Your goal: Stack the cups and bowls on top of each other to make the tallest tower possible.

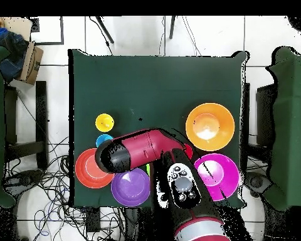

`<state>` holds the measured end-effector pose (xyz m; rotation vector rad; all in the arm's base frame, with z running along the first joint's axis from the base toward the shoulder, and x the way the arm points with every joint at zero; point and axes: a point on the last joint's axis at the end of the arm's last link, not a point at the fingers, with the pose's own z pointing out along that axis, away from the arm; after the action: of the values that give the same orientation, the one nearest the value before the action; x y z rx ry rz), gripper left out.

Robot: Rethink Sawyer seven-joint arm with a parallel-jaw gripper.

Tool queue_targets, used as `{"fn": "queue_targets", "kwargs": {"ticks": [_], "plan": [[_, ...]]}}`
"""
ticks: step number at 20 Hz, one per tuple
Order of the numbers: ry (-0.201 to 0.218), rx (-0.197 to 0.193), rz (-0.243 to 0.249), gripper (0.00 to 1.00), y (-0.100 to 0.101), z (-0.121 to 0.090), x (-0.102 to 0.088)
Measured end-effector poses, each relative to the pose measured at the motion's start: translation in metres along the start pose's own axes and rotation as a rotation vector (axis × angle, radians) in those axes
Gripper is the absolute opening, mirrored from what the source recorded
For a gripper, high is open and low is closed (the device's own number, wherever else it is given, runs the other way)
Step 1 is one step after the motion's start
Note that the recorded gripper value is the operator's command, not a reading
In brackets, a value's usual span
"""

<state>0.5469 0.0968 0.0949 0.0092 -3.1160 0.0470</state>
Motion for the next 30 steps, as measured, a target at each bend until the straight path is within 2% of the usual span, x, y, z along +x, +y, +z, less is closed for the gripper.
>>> {"fn": "queue_targets", "kwargs": {"ticks": [7, 30], "plan": [[-0.014, -0.018, -0.001, 1.00, 0.0033, 0.0093, -0.0001], [-0.008, -0.020, 0.005, 1.00, 0.0007, 0.0113, 0.0019]]}}
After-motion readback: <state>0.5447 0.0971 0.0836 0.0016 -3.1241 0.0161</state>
